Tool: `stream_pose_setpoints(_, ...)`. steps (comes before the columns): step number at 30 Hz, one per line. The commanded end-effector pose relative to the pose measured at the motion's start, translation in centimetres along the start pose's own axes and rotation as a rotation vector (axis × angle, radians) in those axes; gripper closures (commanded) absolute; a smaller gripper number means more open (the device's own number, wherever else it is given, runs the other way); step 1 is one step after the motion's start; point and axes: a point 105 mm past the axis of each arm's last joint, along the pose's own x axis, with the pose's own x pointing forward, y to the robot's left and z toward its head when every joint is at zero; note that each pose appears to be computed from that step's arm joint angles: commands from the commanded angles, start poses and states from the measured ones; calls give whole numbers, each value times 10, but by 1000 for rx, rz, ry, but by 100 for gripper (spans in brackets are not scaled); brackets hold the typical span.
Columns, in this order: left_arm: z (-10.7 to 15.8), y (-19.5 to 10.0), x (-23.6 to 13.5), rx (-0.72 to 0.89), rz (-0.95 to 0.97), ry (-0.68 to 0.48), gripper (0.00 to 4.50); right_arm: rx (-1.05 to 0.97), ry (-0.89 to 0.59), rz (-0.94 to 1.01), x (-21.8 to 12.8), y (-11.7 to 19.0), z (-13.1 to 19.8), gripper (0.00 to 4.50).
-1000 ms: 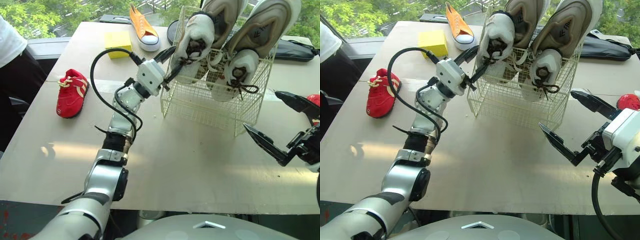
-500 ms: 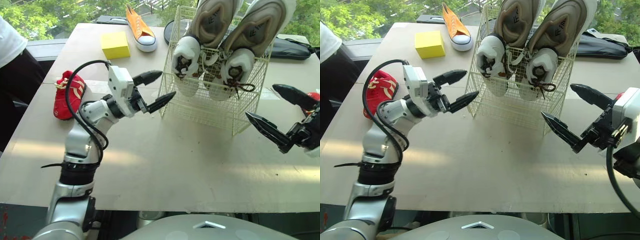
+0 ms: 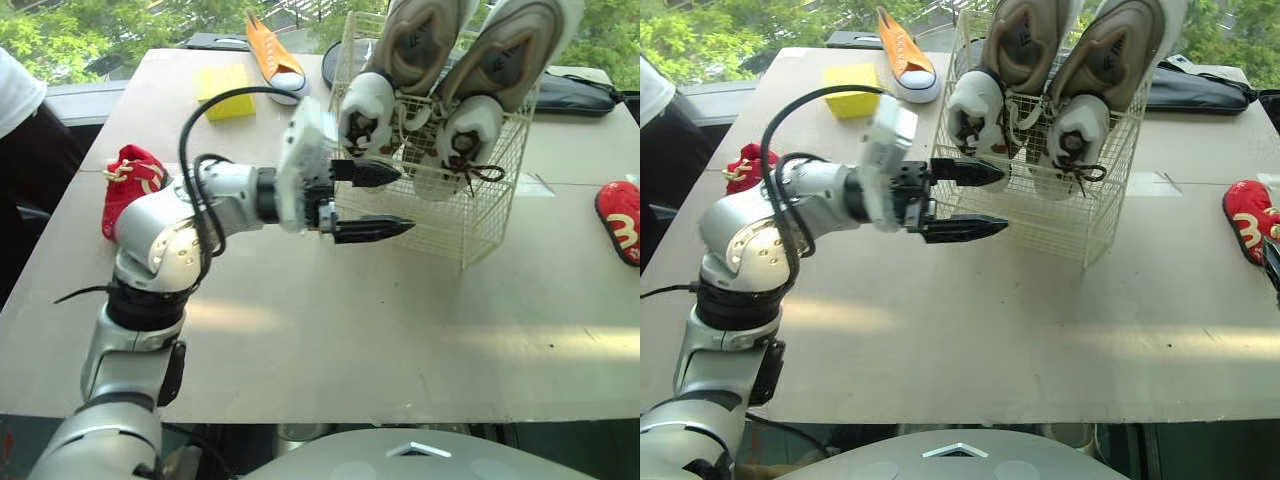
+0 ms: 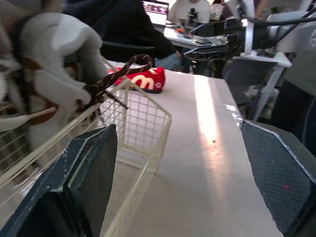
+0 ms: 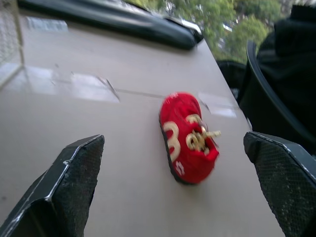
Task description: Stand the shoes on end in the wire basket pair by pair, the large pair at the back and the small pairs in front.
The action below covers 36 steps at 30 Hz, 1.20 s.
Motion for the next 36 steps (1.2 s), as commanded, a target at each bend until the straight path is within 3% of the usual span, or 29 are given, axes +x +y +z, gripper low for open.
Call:
stream_pose_setpoints(1,13,-8,12,16,-69,8,21,8,121,-105,16,-21,-11,0)
stream_pose_setpoints(8,22,-13,25,38,-99,16,21,123,237,56,56,-9,-20,0)
stream_pose_setpoints(19,24,-15,27,26,-57,-32,21,85,293,26,102,-12,-23,0)
stream_pose_setpoints(22,24,-16,25,25,-37,-36,0,59,292,-36,104,-16,-22,88)
stream_pose_setpoints(26,23,-15,24,26,-15,-41,0,53,276,-100,96,-16,-18,268)
stream_pose_setpoints(33,19,-15,24,19,-5,-41,0,127,275,-99,82,7,-9,268)
stream_pose_setpoints(36,20,-15,25,20,-4,-47,0,144,221,-103,80,11,5,190)
